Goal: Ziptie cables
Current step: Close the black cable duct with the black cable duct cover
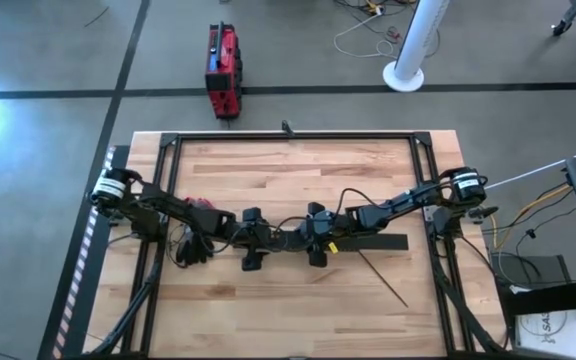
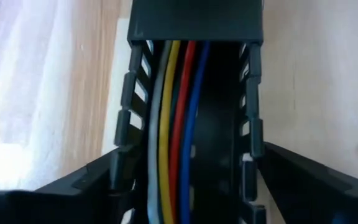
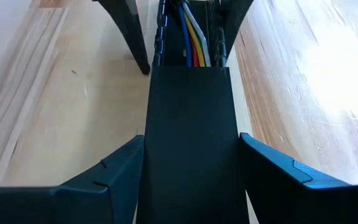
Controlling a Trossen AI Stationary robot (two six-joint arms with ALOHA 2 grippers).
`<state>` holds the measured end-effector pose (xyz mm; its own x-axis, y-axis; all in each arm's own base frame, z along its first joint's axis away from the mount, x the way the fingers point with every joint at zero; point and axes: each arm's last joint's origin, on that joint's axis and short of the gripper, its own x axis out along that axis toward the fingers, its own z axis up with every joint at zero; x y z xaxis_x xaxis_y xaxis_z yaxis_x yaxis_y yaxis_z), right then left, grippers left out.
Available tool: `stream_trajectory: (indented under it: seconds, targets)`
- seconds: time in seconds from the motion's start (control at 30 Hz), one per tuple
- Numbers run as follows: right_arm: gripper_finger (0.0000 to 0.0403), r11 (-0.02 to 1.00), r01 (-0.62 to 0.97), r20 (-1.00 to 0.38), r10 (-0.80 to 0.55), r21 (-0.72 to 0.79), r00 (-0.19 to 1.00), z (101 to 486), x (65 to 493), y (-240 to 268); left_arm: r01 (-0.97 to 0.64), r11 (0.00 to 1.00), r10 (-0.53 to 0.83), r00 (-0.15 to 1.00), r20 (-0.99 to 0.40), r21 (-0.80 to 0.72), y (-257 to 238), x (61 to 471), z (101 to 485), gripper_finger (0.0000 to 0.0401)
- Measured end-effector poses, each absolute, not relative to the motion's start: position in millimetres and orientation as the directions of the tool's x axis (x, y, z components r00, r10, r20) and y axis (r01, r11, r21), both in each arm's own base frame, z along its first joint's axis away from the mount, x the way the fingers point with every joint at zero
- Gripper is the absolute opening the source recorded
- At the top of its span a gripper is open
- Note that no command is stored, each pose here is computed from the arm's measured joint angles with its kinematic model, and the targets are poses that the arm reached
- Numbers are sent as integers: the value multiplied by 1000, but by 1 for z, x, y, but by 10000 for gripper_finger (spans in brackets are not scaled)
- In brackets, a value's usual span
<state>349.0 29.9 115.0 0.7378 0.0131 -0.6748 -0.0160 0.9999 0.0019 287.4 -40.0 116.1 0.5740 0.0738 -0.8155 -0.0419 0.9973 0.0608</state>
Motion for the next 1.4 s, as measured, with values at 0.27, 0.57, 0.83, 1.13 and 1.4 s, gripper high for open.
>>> stream_trajectory:
  seconds: [0.27,0.57,0.83,1.13,1.4]
  targets:
    - [217,999,-40,-675,26,-5,738,115,349,30,-50,997,80,527,-846,64,-40,288,100,208]
    - [217,999,-45,-654,29,-7,756,116,350,29,-49,997,82,545,-835,65,-41,292,103,220]
    - [217,995,-97,-683,80,14,726,115,348,31,-49,997,83,548,-833,67,-40,292,103,214]
    - [217,983,-166,-690,174,80,703,115,347,33,-49,996,84,542,-836,68,-40,291,101,222]
    - [201,989,-122,-668,148,86,729,116,349,33,-37,997,81,571,-817,73,-40,293,102,219]
